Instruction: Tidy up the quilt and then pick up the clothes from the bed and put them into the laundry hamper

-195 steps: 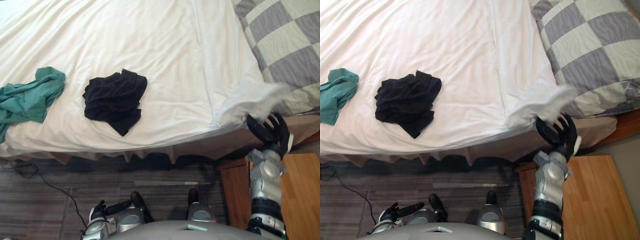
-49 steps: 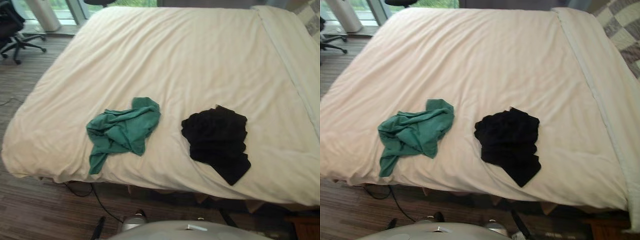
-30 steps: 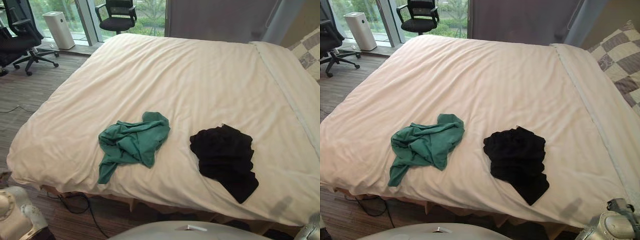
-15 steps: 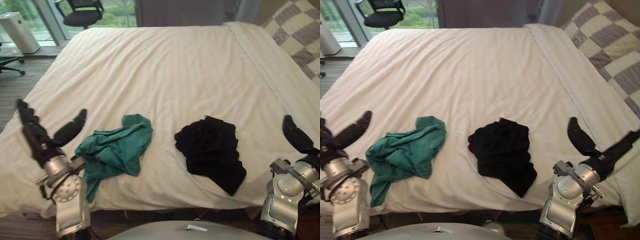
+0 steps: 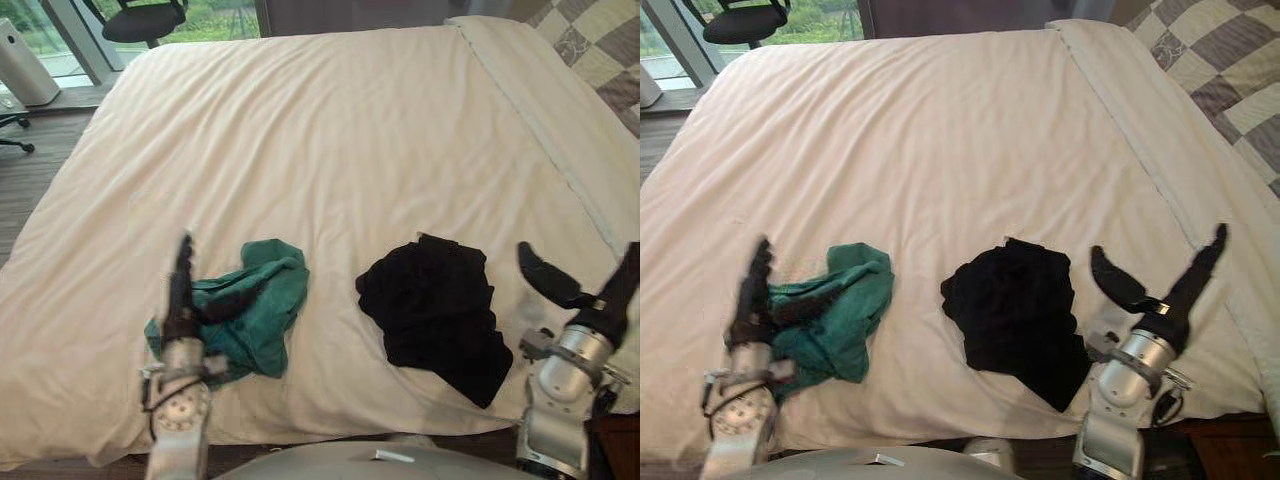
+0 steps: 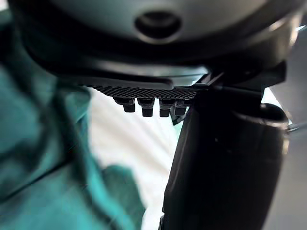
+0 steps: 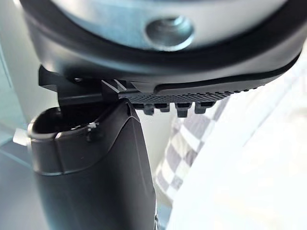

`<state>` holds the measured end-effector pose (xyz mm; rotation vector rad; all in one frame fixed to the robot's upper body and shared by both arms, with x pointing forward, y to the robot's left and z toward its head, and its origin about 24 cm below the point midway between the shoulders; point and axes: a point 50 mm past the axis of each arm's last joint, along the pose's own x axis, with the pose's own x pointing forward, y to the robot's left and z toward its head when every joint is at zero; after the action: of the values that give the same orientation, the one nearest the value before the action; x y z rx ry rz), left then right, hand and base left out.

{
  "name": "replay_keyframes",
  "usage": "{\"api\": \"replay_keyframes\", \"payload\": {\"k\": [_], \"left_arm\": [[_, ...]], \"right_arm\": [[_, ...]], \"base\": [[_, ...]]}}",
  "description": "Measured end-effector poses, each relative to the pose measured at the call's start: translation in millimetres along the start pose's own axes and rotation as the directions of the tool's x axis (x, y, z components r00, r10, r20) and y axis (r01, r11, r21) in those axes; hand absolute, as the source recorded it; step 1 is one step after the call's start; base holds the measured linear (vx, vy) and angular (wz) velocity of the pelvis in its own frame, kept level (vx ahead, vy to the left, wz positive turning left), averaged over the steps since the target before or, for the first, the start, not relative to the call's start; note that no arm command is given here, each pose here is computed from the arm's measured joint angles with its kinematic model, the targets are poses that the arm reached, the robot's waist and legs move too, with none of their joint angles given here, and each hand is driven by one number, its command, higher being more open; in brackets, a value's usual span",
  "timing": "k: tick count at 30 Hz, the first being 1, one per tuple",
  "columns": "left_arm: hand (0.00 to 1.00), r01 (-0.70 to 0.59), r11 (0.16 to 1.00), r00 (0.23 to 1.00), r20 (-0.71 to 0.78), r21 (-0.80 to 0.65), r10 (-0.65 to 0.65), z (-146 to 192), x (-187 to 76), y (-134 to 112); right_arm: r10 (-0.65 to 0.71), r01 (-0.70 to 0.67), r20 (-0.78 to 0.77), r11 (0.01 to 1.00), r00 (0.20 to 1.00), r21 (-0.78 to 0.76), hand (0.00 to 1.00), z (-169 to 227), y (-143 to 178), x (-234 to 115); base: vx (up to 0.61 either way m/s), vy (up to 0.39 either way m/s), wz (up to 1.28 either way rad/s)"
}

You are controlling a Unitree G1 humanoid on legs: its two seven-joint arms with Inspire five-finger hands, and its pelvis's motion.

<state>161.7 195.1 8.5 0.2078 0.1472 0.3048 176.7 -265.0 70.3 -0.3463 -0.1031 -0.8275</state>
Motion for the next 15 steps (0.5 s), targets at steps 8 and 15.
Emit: {"api": "replay_keyframes", "payload": {"k": [8,15], "left_arm": [[1.0,0.029,0.999,0.991,-0.129,-0.033,-0.033,-22,-17,-4],[0.0,0.071,0.997,0.971,-0.225,-0.044,-0.079,-41,-27,-13]], "right_arm": [[0.091,-0.091,-0.049,0.996,0.995,-0.003,1.0,-5,5,-24],[0.149,-0.15,-0.054,0.989,0.987,-0.001,1.0,-2,9,-33]], "base": [[0.06,-0.091,-0.1],[0.01,-0.079,-0.07]]}}
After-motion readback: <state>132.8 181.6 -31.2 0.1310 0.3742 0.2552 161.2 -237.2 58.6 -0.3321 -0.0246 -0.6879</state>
